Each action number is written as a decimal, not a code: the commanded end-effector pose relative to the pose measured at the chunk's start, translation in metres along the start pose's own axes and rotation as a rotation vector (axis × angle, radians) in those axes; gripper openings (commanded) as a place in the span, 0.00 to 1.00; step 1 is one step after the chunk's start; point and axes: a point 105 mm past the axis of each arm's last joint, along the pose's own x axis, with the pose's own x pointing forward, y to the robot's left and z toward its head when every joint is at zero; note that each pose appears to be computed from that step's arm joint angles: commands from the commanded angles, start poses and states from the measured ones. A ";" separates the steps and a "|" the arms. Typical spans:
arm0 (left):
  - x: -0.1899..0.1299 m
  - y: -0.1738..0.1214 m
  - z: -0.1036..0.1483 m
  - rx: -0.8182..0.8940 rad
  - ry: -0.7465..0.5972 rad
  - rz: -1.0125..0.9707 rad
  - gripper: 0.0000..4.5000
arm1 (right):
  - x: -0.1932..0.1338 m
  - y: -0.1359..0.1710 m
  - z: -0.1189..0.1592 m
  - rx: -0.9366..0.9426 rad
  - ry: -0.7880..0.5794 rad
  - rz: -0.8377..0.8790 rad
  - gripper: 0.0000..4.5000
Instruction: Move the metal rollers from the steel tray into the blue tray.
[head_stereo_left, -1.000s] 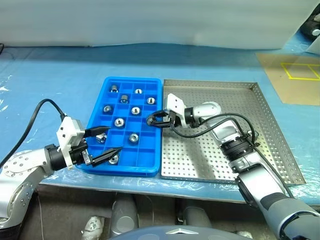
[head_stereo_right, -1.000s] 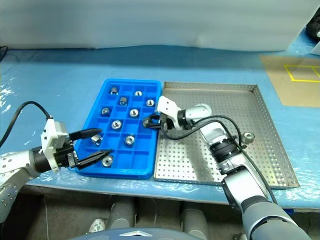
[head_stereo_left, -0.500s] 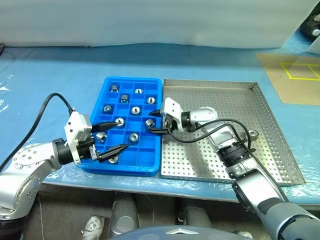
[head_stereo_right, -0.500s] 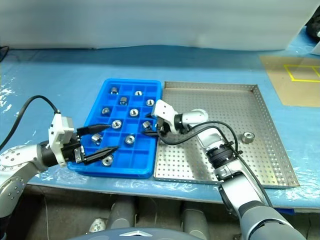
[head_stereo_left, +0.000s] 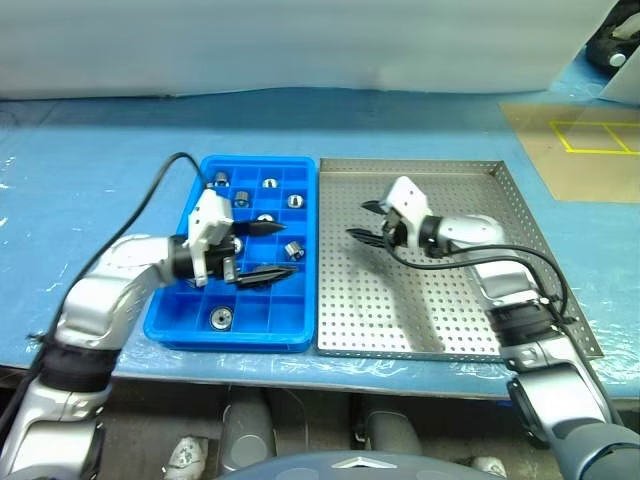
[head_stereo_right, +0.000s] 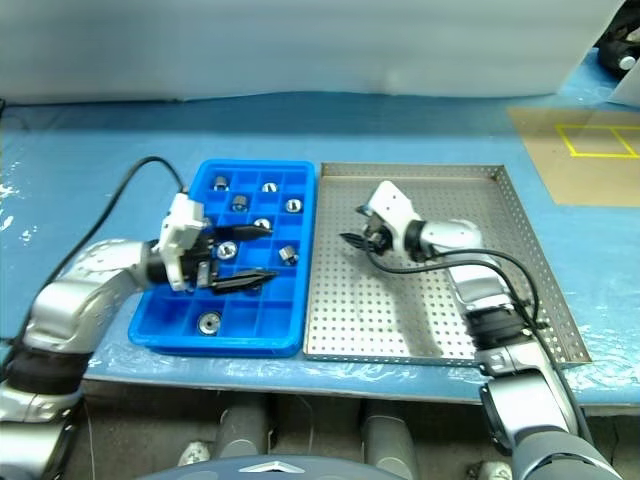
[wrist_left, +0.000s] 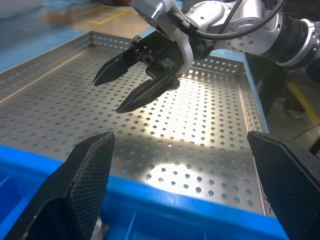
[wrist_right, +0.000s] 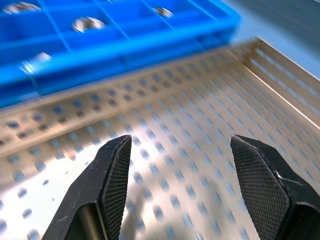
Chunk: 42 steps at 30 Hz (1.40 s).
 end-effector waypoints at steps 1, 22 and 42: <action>0.019 0.002 0.007 0.050 -0.024 -0.098 1.00 | -0.028 -0.019 -0.002 0.001 0.002 -0.166 0.71; 0.039 -0.007 -0.008 0.009 -0.068 -0.181 1.00 | -0.082 -0.050 -0.055 0.105 0.167 -0.531 0.71; 0.029 -0.010 -0.009 0.012 -0.051 -0.124 1.00 | -0.063 -0.039 -0.076 0.100 0.212 -0.440 0.45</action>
